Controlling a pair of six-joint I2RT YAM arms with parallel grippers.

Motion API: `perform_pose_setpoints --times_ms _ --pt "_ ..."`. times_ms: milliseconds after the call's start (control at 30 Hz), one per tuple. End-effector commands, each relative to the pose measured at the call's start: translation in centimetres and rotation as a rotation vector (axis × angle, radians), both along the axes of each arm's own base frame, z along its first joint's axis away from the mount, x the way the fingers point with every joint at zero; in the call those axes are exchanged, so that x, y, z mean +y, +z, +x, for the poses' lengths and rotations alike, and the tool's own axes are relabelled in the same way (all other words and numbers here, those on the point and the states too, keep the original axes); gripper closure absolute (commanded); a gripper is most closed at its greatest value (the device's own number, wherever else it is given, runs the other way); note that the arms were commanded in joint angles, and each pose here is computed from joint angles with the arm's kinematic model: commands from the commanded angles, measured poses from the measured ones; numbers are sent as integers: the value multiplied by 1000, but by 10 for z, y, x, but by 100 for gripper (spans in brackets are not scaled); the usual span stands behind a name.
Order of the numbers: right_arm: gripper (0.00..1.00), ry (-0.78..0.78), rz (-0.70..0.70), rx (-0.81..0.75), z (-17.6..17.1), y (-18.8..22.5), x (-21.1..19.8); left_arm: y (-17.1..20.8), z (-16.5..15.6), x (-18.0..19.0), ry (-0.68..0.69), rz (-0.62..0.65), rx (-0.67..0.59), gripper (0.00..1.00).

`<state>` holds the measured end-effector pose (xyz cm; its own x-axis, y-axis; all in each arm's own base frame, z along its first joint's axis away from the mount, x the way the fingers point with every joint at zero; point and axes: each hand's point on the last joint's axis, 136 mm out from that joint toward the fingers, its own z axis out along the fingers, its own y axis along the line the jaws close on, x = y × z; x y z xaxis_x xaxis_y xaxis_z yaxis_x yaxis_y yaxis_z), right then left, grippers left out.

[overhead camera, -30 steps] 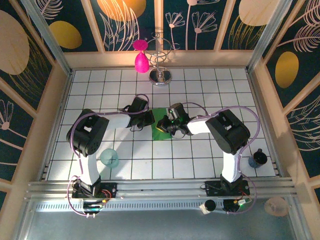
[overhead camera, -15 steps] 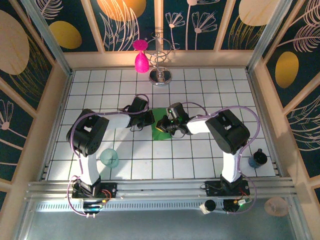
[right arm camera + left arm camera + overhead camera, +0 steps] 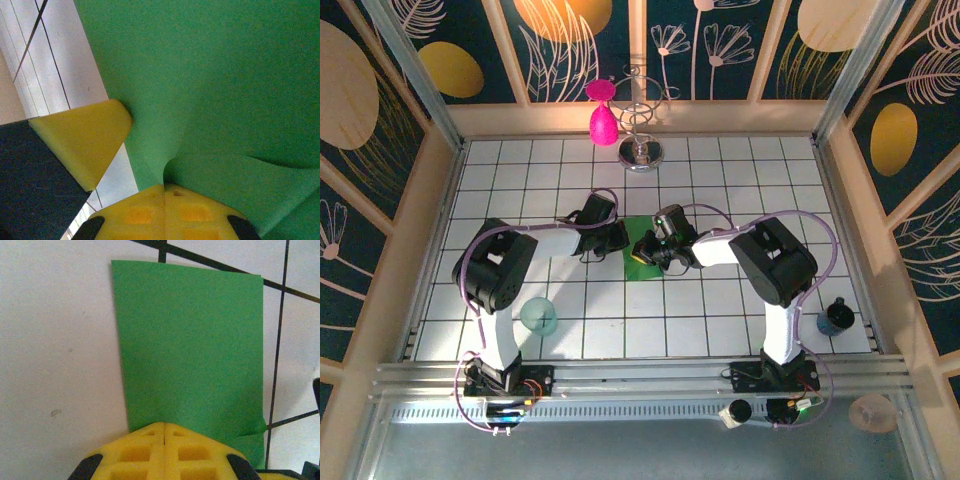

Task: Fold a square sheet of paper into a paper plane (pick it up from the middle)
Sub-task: Fold the triangle a second time at the center of the table.

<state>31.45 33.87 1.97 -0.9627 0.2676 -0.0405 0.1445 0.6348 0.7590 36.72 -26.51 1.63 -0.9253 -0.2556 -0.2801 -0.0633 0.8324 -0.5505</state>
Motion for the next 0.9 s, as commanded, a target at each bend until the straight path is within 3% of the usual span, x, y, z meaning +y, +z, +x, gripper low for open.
perform_pose_setpoints --times_ms 0,233,367,500,700,867 --pt "96 -7 -42 31 -3 -11 -2 32 13 5 20 -1 -55 92" --pt "83 -3 -35 28 -1 -9 0 80 41 26 104 9 -173 82" --pt "70 2 -30 27 -1 -7 2 89 40 39 135 20 -191 78" --pt "63 4 -30 31 -1 -8 2 99 34 47 153 13 -210 76" --pt "56 3 -30 23 -1 -5 1 103 24 49 159 -11 -209 73" --pt "56 1 -30 16 -1 -4 -1 102 15 37 109 -80 -188 74"
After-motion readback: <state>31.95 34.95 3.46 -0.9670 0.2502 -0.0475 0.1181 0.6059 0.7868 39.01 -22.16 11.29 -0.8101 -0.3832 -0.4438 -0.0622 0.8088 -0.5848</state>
